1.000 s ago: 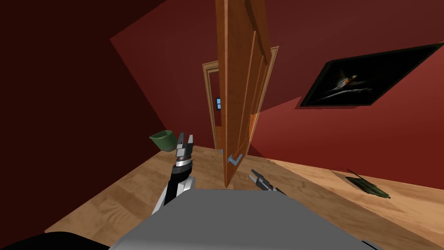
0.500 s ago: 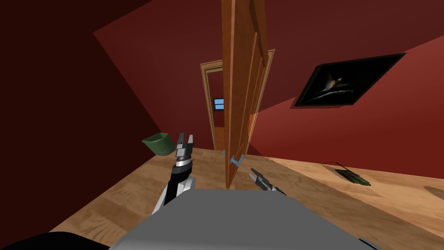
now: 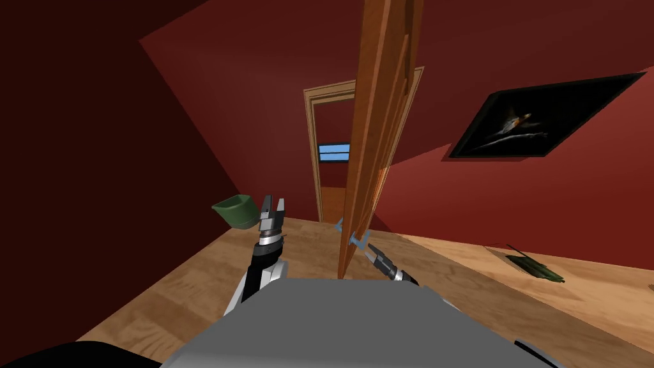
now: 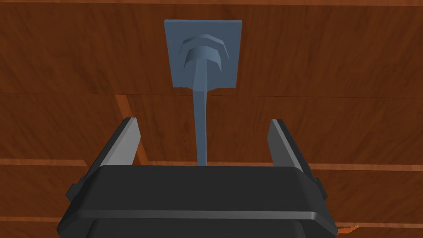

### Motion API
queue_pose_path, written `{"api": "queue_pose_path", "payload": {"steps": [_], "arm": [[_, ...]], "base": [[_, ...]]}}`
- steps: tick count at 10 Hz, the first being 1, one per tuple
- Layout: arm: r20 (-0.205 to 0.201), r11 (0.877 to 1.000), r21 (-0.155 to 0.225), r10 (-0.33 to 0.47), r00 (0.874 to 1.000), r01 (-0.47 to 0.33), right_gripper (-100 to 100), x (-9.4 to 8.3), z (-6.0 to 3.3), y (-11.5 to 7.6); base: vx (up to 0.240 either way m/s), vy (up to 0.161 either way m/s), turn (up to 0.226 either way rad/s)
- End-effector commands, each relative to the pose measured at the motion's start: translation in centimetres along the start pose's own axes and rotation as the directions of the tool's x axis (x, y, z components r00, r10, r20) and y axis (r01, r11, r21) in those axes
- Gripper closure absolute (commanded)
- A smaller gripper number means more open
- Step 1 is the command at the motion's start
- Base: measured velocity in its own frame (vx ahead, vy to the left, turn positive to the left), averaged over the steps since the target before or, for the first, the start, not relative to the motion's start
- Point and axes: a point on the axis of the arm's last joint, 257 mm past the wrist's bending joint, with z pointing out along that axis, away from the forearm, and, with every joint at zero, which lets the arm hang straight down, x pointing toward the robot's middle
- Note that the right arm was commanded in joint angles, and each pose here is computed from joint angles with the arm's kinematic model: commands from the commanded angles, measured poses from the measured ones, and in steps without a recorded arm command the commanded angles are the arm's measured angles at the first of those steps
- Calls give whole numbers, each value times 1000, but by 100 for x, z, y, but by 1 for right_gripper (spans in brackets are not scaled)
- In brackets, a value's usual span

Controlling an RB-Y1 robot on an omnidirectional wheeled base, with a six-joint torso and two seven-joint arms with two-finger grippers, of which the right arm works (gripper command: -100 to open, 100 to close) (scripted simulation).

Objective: Pull the door open

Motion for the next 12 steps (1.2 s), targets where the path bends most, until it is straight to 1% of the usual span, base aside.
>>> {"api": "queue_pose_path", "payload": {"steps": [1, 3, 6, 7, 8, 12], "arm": [[18, 1000, 6, 4, 1000, -4, -100, -67, 75, -21], [39, 1000, 0, -2, 999, 2, -100, -128, 147, -8], [66, 1000, -16, -14, 998, 15, -100, -209, 198, 37], [60, 1000, -13, -11, 998, 12, -100, -197, 198, 28], [60, 1000, -13, -11, 998, 12, 100, -197, 198, 28], [60, 1000, -13, -11, 998, 12, 100, -197, 198, 28]], "base": [[63, -3, 283], [-4, -73, 298], [-70, -95, 287], [-46, -34, 42], [7, 2, -41], [12, 10, -1]]}}
